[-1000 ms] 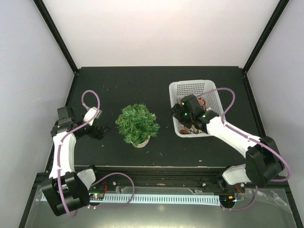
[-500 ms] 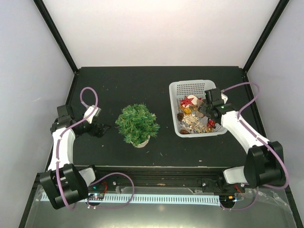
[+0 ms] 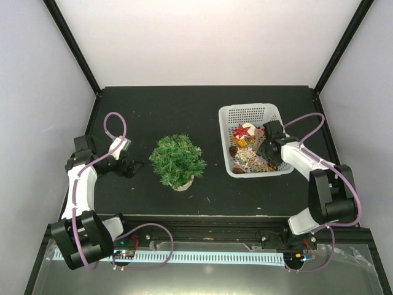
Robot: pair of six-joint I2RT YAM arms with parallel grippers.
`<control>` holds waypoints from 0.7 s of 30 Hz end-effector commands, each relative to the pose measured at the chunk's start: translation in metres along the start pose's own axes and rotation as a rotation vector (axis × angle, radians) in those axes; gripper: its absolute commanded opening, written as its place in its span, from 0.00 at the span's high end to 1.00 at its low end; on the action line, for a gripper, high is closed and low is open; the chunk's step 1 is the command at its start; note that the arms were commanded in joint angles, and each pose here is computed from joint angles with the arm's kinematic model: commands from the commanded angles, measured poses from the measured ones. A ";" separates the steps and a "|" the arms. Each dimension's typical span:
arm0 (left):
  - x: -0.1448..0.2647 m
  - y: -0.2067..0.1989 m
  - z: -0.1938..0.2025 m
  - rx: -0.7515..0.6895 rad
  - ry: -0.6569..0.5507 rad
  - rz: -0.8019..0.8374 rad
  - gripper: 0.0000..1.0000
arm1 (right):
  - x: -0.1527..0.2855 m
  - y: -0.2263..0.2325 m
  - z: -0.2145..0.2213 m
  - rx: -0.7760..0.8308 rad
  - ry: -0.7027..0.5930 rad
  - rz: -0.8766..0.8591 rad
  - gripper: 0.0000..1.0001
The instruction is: Decorate the small christmas tree
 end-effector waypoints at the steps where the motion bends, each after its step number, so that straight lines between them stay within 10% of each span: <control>1: 0.000 -0.001 0.001 -0.029 -0.006 0.025 0.01 | 0.004 -0.006 0.006 0.009 0.012 -0.035 0.45; 21: -0.006 0.000 0.010 -0.034 0.018 0.044 0.01 | -0.015 0.009 -0.002 0.050 0.025 -0.040 0.76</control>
Point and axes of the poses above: each gripper's point midway between its finger pads, its own x axis back along the fingers, its own y axis along the line the jaws close on, z = x × y, the point moved 9 cm from there along x, back along the fingers, and after that the axes turned 2 degrees about -x, right-handed, at the moved point
